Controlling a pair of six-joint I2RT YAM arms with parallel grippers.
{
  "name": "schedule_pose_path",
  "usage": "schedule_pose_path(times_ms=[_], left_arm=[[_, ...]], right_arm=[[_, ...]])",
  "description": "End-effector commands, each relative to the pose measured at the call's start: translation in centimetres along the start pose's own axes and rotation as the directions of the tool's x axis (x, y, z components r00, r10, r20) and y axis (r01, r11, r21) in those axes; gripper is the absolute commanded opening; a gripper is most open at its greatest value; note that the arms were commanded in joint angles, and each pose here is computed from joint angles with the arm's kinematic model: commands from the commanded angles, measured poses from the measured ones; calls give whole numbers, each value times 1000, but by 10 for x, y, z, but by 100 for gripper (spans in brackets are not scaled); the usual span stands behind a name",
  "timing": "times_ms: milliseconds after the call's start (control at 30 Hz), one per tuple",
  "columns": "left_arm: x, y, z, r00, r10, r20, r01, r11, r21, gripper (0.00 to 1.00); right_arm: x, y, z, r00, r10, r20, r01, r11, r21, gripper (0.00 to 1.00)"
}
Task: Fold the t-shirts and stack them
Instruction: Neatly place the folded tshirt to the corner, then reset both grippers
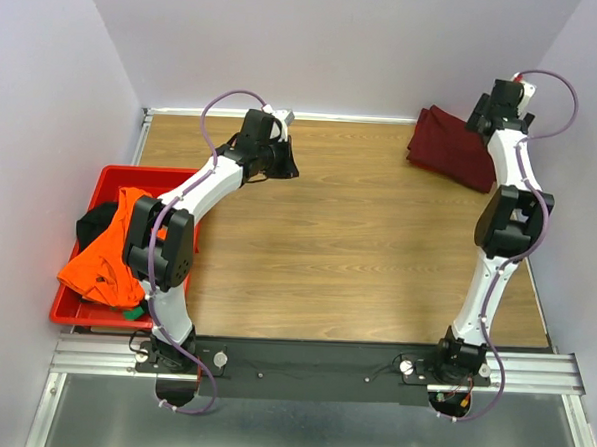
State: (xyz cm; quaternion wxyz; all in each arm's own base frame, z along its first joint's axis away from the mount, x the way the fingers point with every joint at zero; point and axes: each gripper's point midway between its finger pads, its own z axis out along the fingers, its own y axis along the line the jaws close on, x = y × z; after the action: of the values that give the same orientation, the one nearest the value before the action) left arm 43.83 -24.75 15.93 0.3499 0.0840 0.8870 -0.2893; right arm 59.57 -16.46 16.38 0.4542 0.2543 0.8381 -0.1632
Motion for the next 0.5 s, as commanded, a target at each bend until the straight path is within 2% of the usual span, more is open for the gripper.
schedule_pose_path(times_ms=[0,267,367,400,467], left_arm=[[-3,-6,-4,1000,5,13,-5,1000,27,9],[-12,-9,-14,999,3,44,-3,1000,10,9],[-17,-11,-20,998,1,61,-2,1000,7,9],[-20,-12,-24,997,1,73,-1,1000,2,9],[-19,-12,-26,997,1,79,0,1000,-4,9]], right_arm=[[-24,32,-42,997,63,40,-57,989,-138,100],[21,81,-94,998,42,-41,-52,964,-262,100],[41,103,-132,999,18,-38,-29,944,-329,100],[68,115,-142,997,-9,-71,-18,931,-366,100],[69,119,-174,998,8,-56,-31,905,-424,100]])
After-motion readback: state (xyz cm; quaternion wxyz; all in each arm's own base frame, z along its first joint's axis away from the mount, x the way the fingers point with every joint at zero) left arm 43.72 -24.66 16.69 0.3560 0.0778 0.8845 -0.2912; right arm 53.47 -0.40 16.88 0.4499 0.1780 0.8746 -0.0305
